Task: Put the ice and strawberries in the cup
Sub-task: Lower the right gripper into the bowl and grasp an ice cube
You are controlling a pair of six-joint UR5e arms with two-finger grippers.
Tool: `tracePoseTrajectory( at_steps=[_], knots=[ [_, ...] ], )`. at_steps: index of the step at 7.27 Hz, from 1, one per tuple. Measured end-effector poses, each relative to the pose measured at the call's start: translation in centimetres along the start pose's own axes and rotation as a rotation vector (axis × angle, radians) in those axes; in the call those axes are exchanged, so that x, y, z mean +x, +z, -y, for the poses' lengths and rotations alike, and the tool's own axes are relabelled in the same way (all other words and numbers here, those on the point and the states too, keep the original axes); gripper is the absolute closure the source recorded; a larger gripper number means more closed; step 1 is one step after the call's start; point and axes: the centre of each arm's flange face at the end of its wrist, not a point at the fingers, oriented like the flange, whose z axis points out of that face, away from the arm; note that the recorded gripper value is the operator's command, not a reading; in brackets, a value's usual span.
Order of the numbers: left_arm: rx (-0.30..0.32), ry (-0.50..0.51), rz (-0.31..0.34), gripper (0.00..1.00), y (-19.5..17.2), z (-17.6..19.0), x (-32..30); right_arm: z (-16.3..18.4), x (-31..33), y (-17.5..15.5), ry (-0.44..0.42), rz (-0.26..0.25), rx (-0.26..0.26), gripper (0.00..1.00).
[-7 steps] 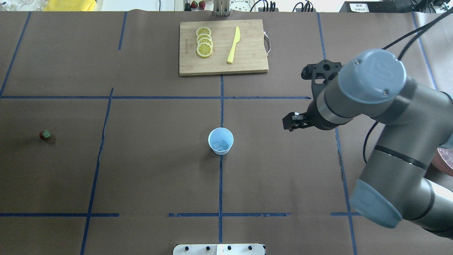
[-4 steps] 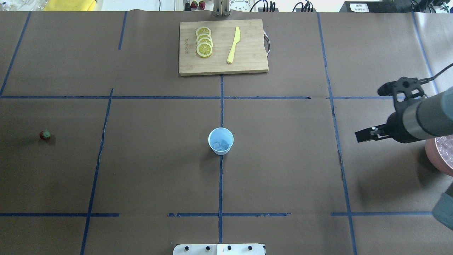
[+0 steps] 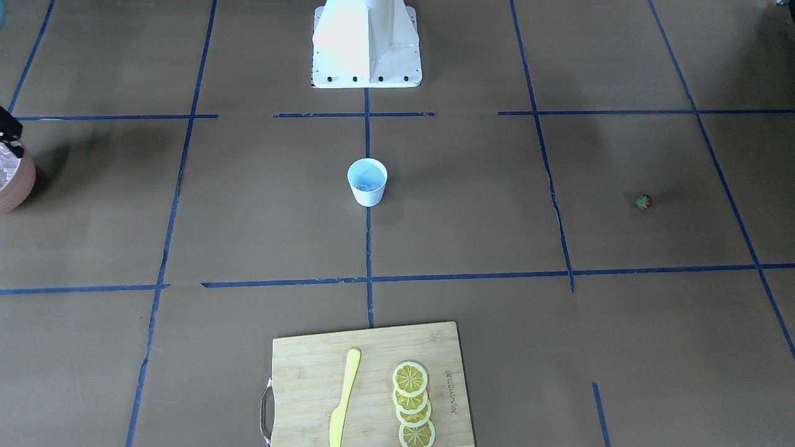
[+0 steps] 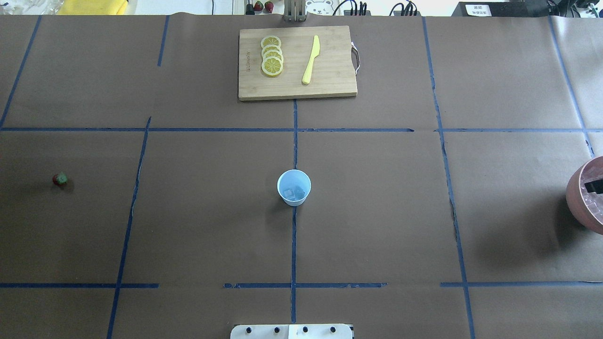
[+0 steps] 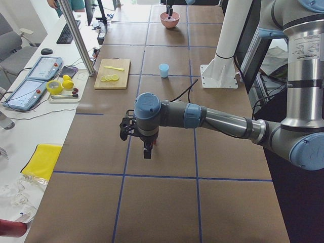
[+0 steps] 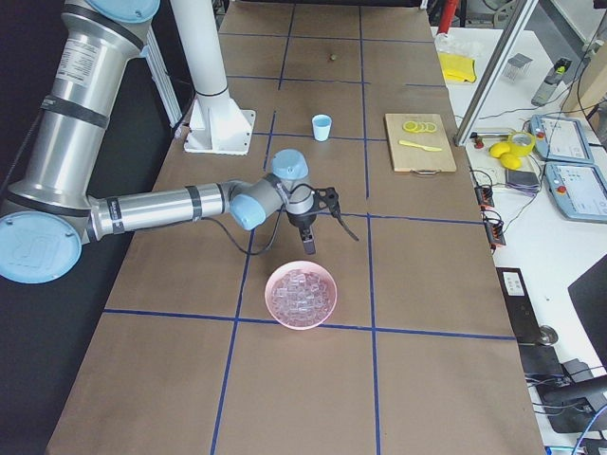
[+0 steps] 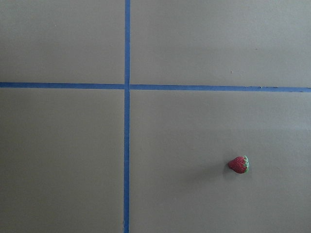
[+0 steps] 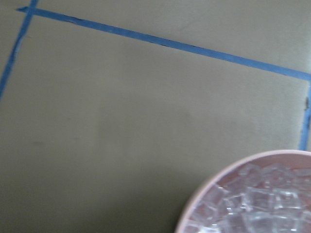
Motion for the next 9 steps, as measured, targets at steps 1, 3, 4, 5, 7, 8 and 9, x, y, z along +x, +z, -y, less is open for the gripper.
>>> tracePoseTrajectory(
  at_steps=[1, 3, 4, 5, 7, 8, 9],
  knots=[
    [0.002, 0.002, 0.0, 0.0, -0.1, 0.0, 0.1, -1.3, 3.5, 0.3, -0.002, -0.003, -0.006, 0.01],
    [0.003, 0.004, -0.001, 0.0, -0.2, -0.1, 0.2, -2.6, 6.3, 0.9, 0.015, -0.002, -0.022, 0.01],
    [0.004, 0.005, -0.002, 0.0, -0.2, -0.1, 0.3, -2.6, 6.6, 1.2, 0.02, -0.003, -0.026, 0.02],
    [0.004, 0.004, -0.002, 0.0, -0.2, -0.2, 0.3, -2.5, 6.7, 1.4, 0.022, -0.005, -0.03, 0.07],
    [0.003, 0.004, -0.002, 0.0, -0.2, -0.2, 0.3, -2.4, 6.3, 2.1, 0.01, -0.008, -0.043, 0.26],
    [0.003, 0.003, -0.002, 0.0, -0.2, -0.2, 0.2, -2.4, 6.3, 2.5, 0.006, -0.009, -0.05, 0.27],
    [0.003, 0.003, -0.002, 0.0, -0.2, -0.2, 0.2, -2.5, 6.3, 2.9, 0.004, -0.01, -0.059, 0.27]
  ],
)
